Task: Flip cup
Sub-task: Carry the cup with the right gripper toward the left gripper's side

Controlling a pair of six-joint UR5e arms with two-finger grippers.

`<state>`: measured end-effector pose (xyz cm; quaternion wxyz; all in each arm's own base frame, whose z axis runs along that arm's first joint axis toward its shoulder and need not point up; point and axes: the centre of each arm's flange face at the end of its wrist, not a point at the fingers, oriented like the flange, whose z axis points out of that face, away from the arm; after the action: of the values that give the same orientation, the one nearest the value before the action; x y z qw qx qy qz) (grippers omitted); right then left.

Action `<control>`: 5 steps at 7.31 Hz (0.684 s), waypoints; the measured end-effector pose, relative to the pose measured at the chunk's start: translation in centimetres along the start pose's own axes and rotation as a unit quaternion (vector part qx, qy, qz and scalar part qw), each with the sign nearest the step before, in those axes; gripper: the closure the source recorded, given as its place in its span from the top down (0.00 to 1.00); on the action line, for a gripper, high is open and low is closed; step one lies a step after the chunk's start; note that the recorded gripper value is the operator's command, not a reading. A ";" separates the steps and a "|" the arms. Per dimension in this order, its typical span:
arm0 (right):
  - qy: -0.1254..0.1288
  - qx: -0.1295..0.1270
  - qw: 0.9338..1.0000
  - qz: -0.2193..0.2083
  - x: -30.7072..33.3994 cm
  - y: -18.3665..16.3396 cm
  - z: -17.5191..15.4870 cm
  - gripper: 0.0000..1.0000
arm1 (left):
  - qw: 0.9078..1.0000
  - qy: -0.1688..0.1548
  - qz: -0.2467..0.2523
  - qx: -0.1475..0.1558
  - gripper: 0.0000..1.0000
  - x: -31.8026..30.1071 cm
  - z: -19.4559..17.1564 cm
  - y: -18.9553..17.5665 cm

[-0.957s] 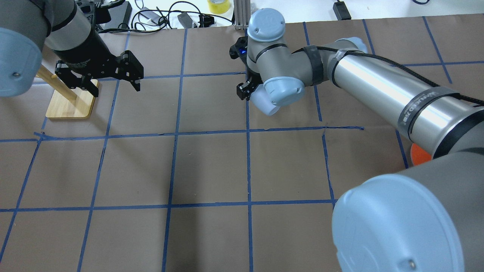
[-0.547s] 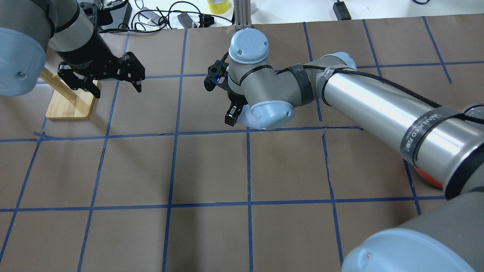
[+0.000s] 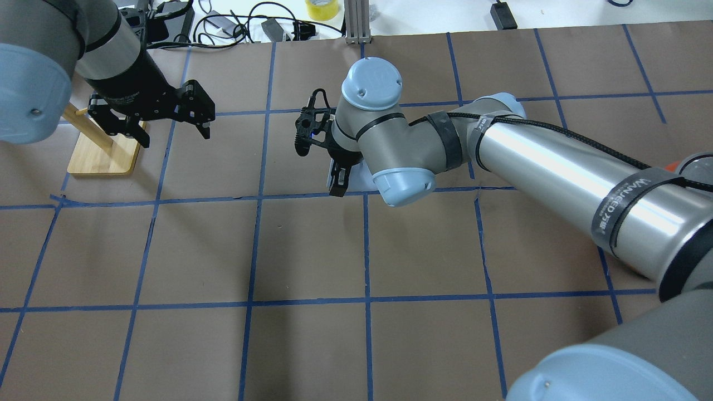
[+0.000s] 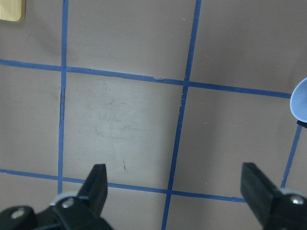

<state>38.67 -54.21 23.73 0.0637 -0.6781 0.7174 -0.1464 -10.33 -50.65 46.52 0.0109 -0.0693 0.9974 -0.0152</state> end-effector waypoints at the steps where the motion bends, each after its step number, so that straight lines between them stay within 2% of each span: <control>1: -0.002 0.000 1.000 -0.005 0.0 0.2 0.7 0.17 | 1.000 0.000 0.001 0.000 1.00 0.0 0.0 0.0; 5: -0.006 -0.002 1.000 -0.013 0.3 0.8 2.3 0.27 | 1.000 0.000 0.002 0.003 1.00 -0.1 -0.1 -0.1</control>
<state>38.52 -54.81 21.30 0.0642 -0.6885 0.7084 -0.1416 -10.25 -50.73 46.58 0.0109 -0.0668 0.9975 -0.0185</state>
